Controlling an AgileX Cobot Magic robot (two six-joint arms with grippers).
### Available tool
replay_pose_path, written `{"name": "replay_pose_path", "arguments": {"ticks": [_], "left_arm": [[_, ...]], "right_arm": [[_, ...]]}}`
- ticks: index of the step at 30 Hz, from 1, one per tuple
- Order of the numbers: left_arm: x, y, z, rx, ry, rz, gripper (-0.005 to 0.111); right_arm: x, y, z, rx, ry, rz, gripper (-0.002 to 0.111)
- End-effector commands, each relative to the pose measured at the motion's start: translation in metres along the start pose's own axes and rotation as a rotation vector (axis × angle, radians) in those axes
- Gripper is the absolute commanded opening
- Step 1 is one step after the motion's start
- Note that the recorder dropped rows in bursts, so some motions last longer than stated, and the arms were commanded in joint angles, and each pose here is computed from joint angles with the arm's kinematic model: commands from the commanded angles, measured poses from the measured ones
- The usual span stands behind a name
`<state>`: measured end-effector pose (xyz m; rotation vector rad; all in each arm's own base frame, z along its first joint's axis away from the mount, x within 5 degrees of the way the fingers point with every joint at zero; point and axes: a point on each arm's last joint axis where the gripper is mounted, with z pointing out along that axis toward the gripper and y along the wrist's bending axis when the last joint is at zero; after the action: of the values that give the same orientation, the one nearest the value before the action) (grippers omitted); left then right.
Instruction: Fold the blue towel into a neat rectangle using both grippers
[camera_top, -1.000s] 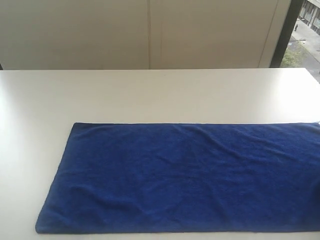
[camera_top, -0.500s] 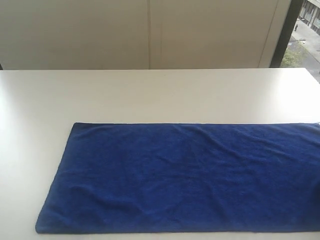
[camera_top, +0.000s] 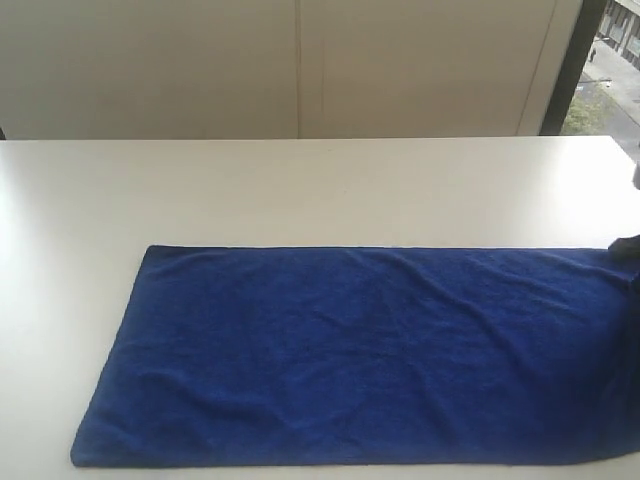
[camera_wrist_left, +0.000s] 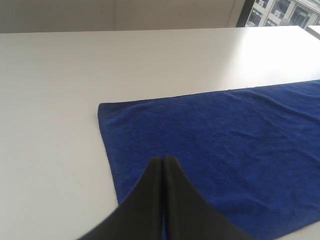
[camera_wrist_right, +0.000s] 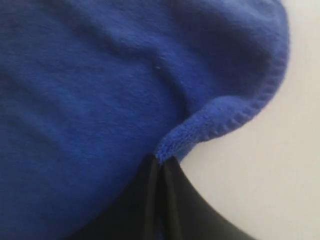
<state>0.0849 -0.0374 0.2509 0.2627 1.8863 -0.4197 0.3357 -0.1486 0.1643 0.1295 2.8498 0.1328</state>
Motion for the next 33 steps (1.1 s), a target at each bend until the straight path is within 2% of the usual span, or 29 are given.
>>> {"name": "replay_pose_path", "arguments": {"ticks": [1, 6, 19, 27, 33], "left_arm": [[0.001, -0.002, 0.0, 0.018, -0.007, -0.025, 0.0], [0.001, -0.002, 0.0, 0.021, -0.006, -0.027, 0.0], [0.001, -0.002, 0.0, 0.021, -0.007, -0.028, 0.0], [0.001, -0.002, 0.0, 0.021, -0.007, -0.027, 0.0], [0.001, -0.002, 0.0, 0.021, -0.007, -0.027, 0.0]], "right_arm": [[-0.014, 0.046, -0.009, -0.048, -0.028, -0.095, 0.0], [-0.023, 0.099, -0.012, -0.102, -0.036, -0.213, 0.0], [-0.031, 0.274, -0.04, -0.266, -0.139, -0.529, 0.0], [-0.024, 0.356, -0.045, -0.354, -0.178, -0.642, 0.0], [-0.014, 0.406, -0.041, -0.406, -0.183, -0.719, 0.0]]}}
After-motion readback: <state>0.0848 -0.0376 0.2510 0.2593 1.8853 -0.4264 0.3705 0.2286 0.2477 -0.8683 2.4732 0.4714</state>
